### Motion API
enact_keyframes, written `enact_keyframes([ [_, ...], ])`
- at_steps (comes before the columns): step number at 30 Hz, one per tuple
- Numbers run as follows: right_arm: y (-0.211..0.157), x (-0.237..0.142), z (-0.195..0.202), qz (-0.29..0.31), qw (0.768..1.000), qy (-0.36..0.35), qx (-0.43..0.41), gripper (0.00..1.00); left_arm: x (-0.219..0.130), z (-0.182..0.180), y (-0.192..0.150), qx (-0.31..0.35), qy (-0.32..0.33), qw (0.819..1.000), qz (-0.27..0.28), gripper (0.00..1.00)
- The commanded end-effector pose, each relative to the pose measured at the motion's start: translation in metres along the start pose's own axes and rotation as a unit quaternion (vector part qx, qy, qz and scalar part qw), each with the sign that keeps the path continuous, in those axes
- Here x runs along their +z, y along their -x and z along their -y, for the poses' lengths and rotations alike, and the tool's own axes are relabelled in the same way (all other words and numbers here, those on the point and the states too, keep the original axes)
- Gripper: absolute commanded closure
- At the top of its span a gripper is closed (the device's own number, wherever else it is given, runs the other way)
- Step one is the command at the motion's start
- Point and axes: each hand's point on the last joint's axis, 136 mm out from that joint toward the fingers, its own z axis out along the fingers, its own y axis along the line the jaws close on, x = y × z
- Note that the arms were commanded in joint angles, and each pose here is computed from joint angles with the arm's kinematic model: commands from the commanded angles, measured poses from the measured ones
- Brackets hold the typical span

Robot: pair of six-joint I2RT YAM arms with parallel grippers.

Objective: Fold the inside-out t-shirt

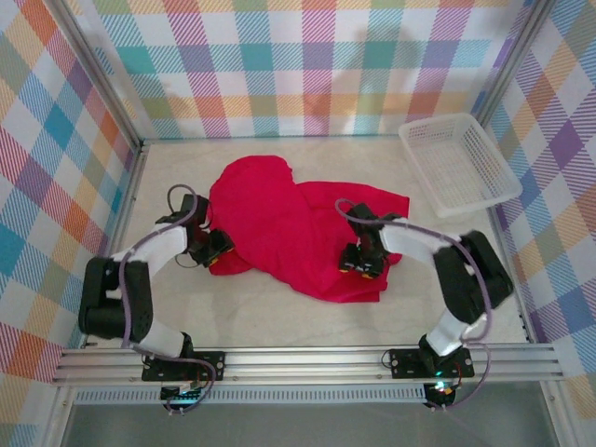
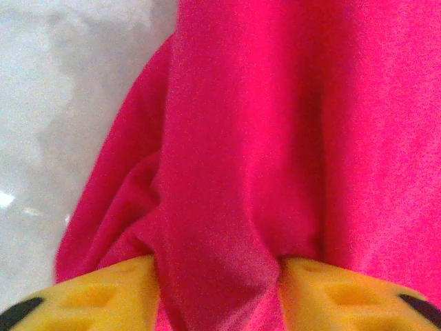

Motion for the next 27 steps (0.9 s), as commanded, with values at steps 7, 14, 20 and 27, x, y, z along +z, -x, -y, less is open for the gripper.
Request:
enact_keyframes([
  [7, 0.086, -0.038, -0.005, 0.074, 0.996, -0.044, -0.016, 0.44, 0.000, -0.002, 0.056, -0.023, 0.047, 0.999, 0.015, 1.00],
  [14, 0.122, -0.057, -0.033, 0.100, 0.994, -0.025, -0.032, 0.42, -0.057, -0.011, 0.073, -0.003, 0.101, 0.992, 0.073, 1.00],
  [20, 0.170, -0.029, -0.046, 0.073, 0.996, -0.040, -0.029, 0.43, -0.108, -0.040, 0.083, 0.006, 0.193, 0.974, 0.118, 1.00],
  [27, 0.173, 0.004, -0.037, 0.033, 0.997, -0.060, -0.027, 0.45, -0.102, -0.042, 0.072, -0.013, 0.158, 0.981, 0.114, 0.67],
])
